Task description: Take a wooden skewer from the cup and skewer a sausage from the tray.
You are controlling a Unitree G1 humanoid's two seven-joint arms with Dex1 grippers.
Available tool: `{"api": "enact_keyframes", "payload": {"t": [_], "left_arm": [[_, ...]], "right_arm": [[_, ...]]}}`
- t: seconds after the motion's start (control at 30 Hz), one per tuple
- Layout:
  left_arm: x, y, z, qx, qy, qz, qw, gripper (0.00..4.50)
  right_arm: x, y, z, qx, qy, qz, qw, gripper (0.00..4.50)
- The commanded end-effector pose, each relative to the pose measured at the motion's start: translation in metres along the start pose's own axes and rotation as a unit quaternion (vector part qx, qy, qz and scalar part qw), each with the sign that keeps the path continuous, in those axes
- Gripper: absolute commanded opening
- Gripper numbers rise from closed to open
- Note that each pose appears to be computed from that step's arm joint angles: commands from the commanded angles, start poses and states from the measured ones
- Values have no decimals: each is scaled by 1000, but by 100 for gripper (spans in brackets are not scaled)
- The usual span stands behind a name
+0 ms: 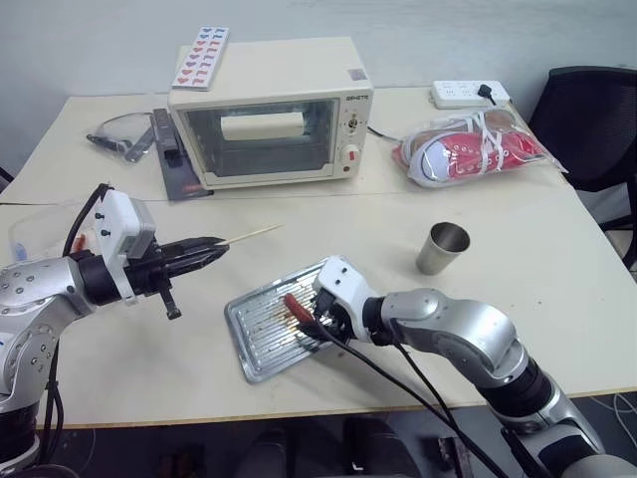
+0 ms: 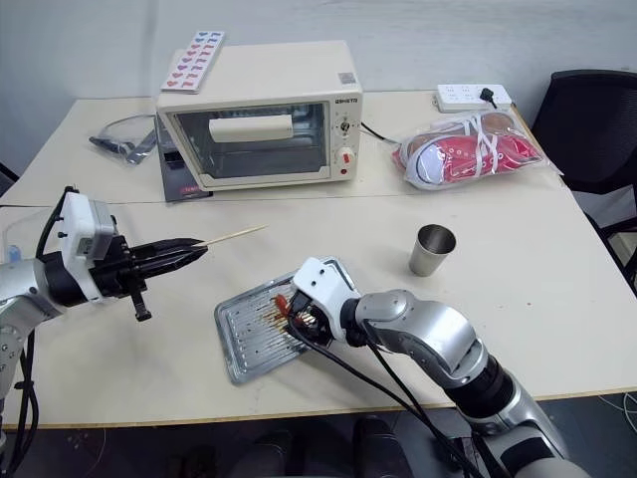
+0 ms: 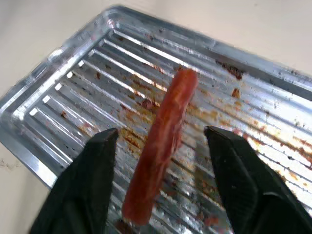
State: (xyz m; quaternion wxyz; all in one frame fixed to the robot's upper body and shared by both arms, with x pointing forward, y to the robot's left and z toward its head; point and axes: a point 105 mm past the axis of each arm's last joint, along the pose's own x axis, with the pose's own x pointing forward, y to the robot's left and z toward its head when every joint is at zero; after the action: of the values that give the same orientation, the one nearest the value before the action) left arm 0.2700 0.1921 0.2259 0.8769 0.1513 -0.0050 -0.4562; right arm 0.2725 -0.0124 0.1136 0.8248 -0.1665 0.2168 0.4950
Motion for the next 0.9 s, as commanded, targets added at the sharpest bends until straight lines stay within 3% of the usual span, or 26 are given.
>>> {"api": "enact_keyframes", "payload": {"t": [0.03,0.3,0.4,0.53,0.8,0.9], "left_arm": [[-1,3,8,20,-5,0,1000,0],[2,3,10,19,-6,-9,1000,0],[3,3,10,18,-5,-13,1000,0],[6,4,11,18,-6,-17,1000,0],[10,6,12,19,-9,-22,1000,0],[11,6,12,18,-11,-22,1000,0]], "right_arm": [[-1,0,4,-35,-9,-9,999,389],[7,-4,-8,-10,-13,-35,999,389],[8,-9,-12,-13,-14,-47,999,335],[6,-8,-13,-15,-18,-40,999,232],[3,-16,-15,-17,-17,-49,999,232],[3,-17,-16,-15,-18,-49,999,183]]}}
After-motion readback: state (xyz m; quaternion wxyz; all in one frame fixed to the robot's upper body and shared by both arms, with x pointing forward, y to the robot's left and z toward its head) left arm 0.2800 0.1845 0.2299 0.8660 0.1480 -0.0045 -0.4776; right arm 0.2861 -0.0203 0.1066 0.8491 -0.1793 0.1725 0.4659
